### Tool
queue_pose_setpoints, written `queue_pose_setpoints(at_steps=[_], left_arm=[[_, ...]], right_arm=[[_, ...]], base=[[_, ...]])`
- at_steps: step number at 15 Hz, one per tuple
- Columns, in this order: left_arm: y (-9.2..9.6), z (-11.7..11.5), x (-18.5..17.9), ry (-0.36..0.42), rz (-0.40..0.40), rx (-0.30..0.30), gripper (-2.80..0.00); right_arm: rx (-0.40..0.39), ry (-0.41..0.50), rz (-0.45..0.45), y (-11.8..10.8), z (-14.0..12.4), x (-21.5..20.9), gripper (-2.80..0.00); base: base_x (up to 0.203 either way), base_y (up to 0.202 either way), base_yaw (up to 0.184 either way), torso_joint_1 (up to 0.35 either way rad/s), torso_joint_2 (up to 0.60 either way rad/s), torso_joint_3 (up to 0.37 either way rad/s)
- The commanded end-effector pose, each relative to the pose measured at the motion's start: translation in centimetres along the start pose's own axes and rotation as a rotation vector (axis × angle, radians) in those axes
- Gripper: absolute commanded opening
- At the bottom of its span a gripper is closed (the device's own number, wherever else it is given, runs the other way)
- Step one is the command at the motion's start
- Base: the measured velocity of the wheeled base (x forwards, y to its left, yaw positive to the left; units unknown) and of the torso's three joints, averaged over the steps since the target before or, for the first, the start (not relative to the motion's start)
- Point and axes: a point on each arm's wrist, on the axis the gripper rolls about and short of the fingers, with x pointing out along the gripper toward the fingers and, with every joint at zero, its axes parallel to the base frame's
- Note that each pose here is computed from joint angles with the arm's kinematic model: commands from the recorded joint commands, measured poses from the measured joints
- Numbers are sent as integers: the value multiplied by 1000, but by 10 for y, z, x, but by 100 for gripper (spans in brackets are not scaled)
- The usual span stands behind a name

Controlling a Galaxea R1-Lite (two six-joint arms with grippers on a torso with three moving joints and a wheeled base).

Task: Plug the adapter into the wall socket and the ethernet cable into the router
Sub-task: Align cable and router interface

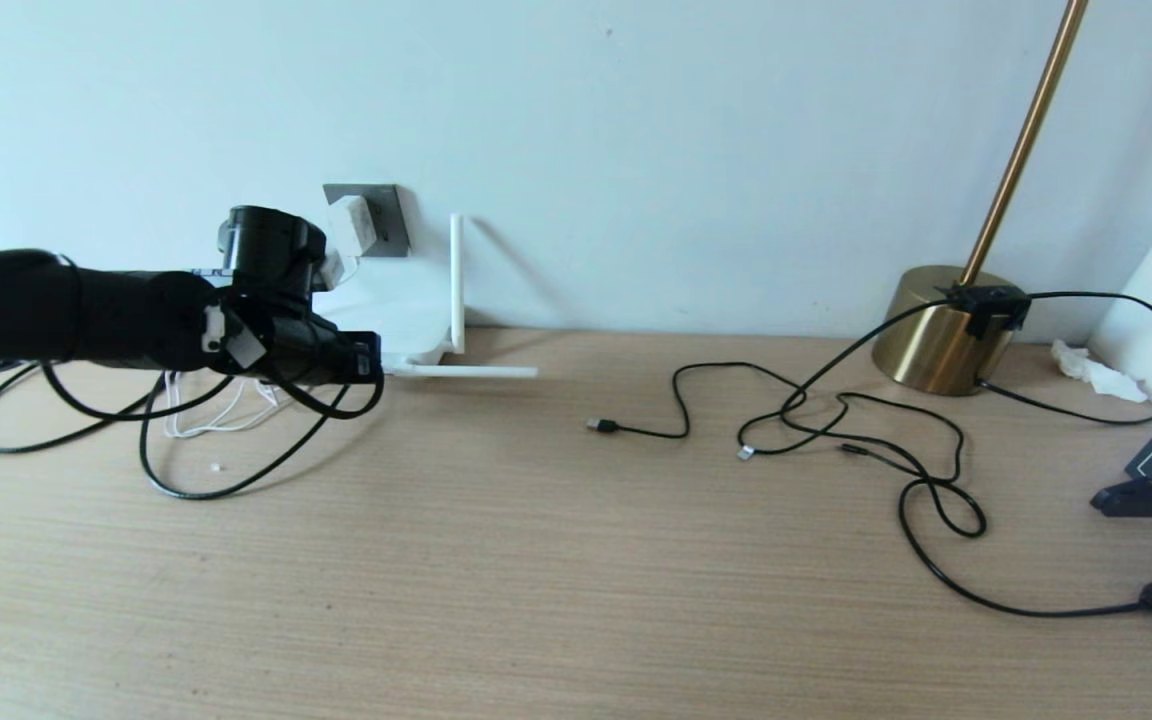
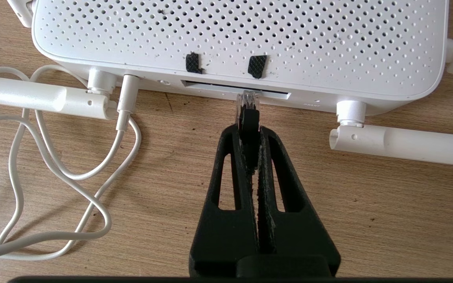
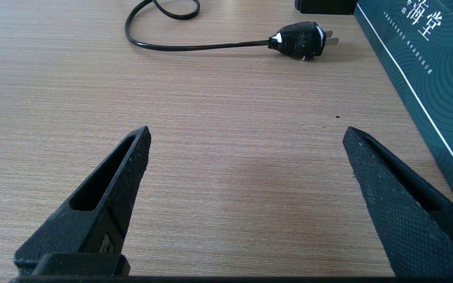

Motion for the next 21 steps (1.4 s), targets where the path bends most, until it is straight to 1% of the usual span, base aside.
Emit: queue_pose_setpoints(at_steps=[1,21], left_arm=[[0,1,-2,-2,2,-2,-280],[1,1,-6,-3,0,0,-280]], right_arm=[[0,2,1,0,0,0,0],[0,2,0,0,0,0,0]], base=[[0,0,0,0,0,0],[0,0,0,0,0,0]])
